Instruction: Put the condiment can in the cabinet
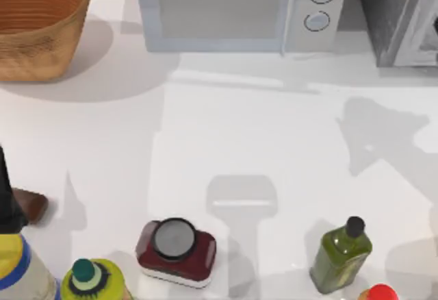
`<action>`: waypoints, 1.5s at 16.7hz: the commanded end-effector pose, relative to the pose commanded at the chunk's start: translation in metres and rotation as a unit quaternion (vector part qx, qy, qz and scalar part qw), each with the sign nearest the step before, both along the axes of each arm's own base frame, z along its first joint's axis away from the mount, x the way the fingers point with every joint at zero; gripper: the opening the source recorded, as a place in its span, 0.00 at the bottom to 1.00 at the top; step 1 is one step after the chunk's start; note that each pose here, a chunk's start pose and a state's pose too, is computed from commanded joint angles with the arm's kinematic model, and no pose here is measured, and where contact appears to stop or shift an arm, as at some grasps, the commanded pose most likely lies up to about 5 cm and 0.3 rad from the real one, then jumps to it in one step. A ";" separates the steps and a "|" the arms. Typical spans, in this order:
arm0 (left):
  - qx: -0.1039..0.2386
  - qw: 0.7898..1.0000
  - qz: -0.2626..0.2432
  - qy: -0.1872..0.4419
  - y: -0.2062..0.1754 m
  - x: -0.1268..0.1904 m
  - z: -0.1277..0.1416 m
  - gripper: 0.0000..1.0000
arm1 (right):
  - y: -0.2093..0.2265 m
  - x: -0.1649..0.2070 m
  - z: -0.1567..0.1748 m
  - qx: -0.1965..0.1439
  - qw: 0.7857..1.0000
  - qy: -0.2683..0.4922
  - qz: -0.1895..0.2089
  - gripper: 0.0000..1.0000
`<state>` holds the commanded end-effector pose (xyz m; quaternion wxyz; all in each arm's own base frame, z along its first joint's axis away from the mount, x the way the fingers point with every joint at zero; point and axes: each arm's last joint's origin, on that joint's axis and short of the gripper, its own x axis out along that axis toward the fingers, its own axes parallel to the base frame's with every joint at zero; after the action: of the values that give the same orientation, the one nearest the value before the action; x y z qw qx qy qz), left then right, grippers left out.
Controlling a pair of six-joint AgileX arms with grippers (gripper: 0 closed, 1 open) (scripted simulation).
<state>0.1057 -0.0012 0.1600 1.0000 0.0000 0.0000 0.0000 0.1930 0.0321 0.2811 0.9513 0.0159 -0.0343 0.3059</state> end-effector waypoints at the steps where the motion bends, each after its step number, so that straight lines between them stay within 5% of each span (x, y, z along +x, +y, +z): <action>1: 0.000 1.000 0.000 0.000 0.000 0.000 0.000 1.00 | -0.007 -0.020 -0.005 0.003 0.999 -0.006 -0.045 0.00; 5: 0.000 1.000 0.000 0.000 0.000 0.000 0.000 1.00 | -0.025 -0.071 -0.051 0.007 0.981 -0.005 -0.193 0.00; 10: 0.000 1.000 0.000 0.000 0.000 0.000 0.000 1.00 | -0.032 -0.087 -0.110 -0.011 0.956 0.026 -0.291 0.00; 19: 0.000 1.000 0.000 0.000 0.000 0.000 0.000 1.00 | -0.033 -0.087 -0.119 -0.016 0.952 0.039 -0.304 0.00; 25: 0.000 1.000 0.000 0.000 0.000 0.000 0.000 1.00 | -0.030 -0.079 -0.056 -0.030 0.948 0.087 -0.305 0.00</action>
<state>0.1057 -0.0012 0.1600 1.0000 0.0000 0.0000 0.0000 0.1139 0.0023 0.2254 0.9985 0.0025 0.0545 -0.0001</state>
